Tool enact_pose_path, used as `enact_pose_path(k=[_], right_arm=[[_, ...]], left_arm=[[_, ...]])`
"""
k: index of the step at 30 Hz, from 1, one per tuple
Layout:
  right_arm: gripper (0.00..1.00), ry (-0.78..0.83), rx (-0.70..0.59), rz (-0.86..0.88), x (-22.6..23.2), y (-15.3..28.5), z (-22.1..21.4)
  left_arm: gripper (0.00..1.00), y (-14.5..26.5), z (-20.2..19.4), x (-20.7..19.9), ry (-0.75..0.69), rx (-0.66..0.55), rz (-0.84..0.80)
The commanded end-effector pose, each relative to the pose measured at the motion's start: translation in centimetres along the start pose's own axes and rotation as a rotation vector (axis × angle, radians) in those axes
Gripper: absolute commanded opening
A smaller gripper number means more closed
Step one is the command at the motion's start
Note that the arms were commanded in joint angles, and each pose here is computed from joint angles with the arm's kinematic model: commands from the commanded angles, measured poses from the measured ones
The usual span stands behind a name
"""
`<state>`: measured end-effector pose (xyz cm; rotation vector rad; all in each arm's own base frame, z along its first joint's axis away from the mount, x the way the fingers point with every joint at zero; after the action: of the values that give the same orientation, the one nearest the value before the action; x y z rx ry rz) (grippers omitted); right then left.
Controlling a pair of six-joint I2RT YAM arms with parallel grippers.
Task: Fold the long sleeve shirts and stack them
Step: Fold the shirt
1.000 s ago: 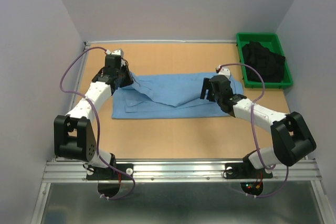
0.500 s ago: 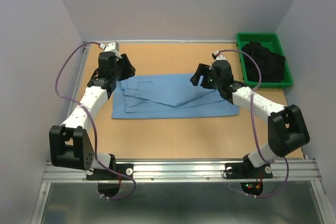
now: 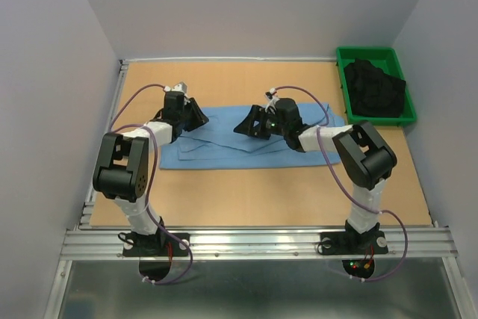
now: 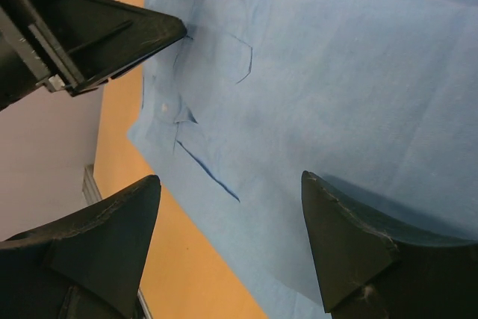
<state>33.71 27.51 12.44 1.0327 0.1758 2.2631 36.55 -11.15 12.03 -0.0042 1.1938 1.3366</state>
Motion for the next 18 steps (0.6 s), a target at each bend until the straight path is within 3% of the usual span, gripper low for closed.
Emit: enact_pose_path(k=[1,10,18], right_arm=[[0.81,0.029,-0.093,0.062,0.4,-0.2,1.1],[0.81,-0.133,-0.112,-0.202,-11.6,6.0,-1.1],[0.81,-0.208,-0.267,-0.369,-18.4,12.7,1.5]], left_arm=[[0.42,-0.8,0.6,1.0,0.049,-0.053,0.007],[0.41,-1.4,0.5,3.5,0.124,-0.032,0.059],[0.41,-1.2,0.8,4.0,0.135,-0.031,0.073]])
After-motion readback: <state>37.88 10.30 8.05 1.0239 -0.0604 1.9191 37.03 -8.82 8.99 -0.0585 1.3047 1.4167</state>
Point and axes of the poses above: each gripper's point midway between its finger pads, its own y axis back along the fingers, its own x axis along the line the jaws close on, z = x × y, the point moved 8 cm from there along y, back along the fingers, and after that the axes turned 13 degrees about y, right-handed, at the moved point
